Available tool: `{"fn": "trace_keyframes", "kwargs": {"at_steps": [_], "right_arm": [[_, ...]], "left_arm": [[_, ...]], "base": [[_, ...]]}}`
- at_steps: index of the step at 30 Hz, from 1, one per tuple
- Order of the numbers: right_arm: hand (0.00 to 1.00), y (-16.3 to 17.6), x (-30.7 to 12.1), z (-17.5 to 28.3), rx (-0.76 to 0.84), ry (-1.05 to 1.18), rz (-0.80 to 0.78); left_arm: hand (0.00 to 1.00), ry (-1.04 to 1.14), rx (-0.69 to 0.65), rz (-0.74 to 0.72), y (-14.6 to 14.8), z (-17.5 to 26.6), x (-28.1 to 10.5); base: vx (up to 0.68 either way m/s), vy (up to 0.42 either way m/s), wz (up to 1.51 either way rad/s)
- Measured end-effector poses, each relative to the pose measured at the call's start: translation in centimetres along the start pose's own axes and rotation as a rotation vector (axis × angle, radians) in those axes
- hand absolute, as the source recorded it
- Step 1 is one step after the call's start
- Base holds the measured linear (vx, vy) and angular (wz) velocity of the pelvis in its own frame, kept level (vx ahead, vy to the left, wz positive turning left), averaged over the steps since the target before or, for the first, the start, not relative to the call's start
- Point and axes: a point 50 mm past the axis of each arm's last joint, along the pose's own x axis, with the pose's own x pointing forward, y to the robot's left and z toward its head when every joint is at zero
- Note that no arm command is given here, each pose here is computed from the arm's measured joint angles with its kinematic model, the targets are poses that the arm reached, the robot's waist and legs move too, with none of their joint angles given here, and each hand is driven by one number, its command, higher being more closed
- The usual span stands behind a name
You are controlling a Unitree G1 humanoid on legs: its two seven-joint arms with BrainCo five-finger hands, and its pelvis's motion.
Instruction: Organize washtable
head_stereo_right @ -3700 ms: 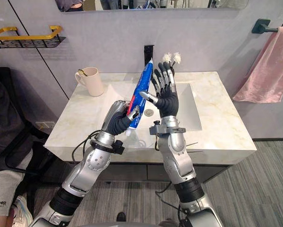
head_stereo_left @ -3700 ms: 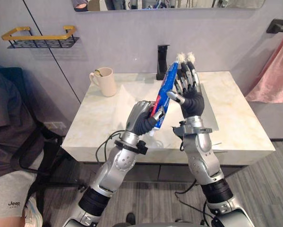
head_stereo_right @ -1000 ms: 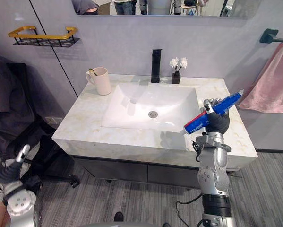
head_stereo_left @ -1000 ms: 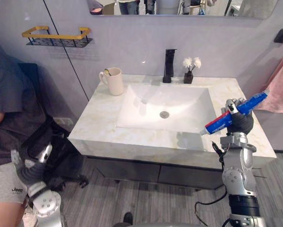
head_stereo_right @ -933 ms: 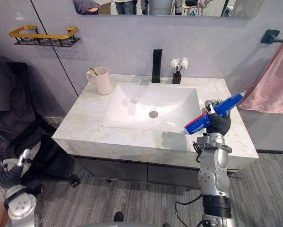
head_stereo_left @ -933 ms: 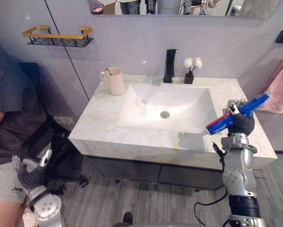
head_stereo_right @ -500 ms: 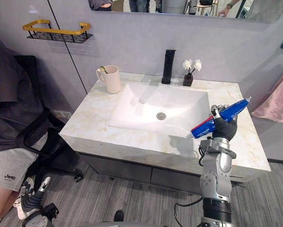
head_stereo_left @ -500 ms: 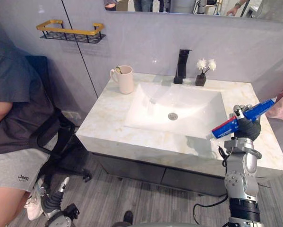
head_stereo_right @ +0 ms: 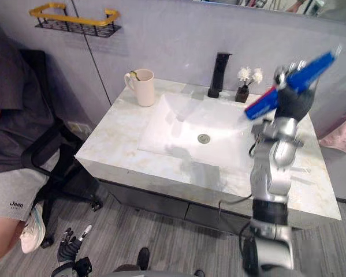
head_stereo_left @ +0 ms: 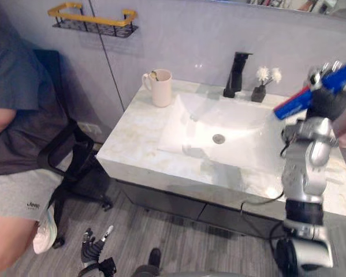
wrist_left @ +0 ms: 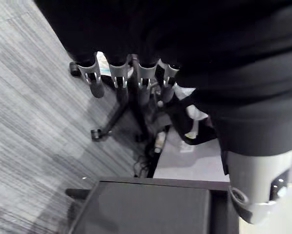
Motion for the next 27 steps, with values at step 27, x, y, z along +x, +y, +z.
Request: {"fn": "trace_keyframes", "kwargs": {"at_steps": [27], "right_arm": [[1.0, 3.8, 10.0, 5.4, -0.136, -0.119, -0.157]], "left_arm": [[0.0, 0.006, 0.092, -0.086, -1.3, -0.4, 0.4]], "base": [[-0.01, 0.003, 0.26]]}}
